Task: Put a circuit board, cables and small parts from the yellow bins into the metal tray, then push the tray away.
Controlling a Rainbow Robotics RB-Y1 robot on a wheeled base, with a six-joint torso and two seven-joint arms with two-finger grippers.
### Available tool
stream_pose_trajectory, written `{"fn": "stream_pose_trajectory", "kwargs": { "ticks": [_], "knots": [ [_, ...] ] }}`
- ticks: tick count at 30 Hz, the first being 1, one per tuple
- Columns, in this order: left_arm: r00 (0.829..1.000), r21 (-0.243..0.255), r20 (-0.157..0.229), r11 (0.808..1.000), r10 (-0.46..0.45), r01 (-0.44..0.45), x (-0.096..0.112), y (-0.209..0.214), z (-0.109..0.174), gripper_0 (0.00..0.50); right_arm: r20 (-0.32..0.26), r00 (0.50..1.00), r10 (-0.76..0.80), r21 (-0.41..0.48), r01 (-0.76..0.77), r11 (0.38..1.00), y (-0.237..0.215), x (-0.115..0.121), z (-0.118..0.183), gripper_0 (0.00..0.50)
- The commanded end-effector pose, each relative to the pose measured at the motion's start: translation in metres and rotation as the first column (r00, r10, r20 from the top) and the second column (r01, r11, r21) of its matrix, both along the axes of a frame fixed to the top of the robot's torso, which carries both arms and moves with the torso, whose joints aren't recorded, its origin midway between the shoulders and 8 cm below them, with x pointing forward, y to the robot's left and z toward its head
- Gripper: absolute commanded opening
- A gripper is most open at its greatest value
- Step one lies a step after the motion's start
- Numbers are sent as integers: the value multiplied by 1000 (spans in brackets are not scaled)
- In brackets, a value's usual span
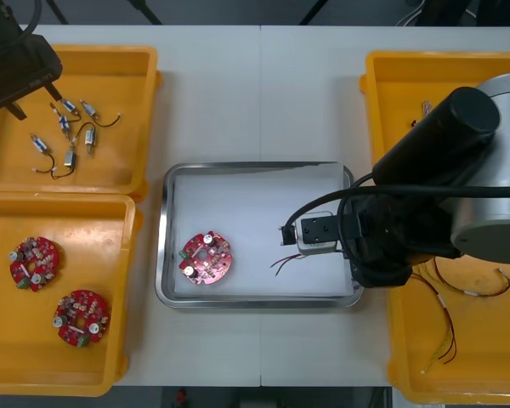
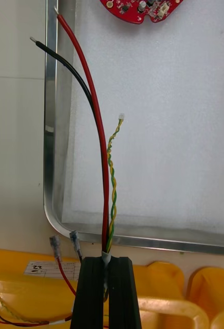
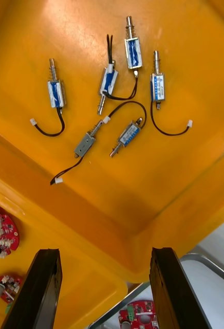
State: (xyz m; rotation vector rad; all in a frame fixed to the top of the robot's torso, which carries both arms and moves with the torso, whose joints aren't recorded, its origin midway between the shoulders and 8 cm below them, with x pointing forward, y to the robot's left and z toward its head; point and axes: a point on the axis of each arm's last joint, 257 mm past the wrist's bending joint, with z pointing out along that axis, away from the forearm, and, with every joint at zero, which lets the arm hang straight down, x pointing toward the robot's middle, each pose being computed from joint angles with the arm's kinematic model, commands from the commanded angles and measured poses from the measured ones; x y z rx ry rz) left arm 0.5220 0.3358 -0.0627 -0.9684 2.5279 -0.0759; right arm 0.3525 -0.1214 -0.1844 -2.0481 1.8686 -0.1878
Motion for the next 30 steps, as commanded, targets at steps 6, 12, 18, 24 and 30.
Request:
{"fn": "stream_pose_trajectory", "kwargs": {
  "ticks": [6,12,18,24,30],
  "knots": [
    [995,34,102,999,6,-10,35,39,22,500,30,988,148,-7,-148,989,38,33,-21,0],
    [994,47,100,998,34,-38,45,61,6,500,0,989,145,-1,-145,989,53,37,-46,0],
    [997,82,81,997,7,-13,48,87,-2,500,-19,989,145,-18,-146,989,62,36,-63,0],
    [996,88,88,996,-3,-5,54,105,-10,500,-6,989,145,11,-145,989,81,42,-70,0],
    [992,89,127,996,-17,6,64,111,-23,500,6,990,138,44,-138,989,94,46,-74,0]
  ]
}}
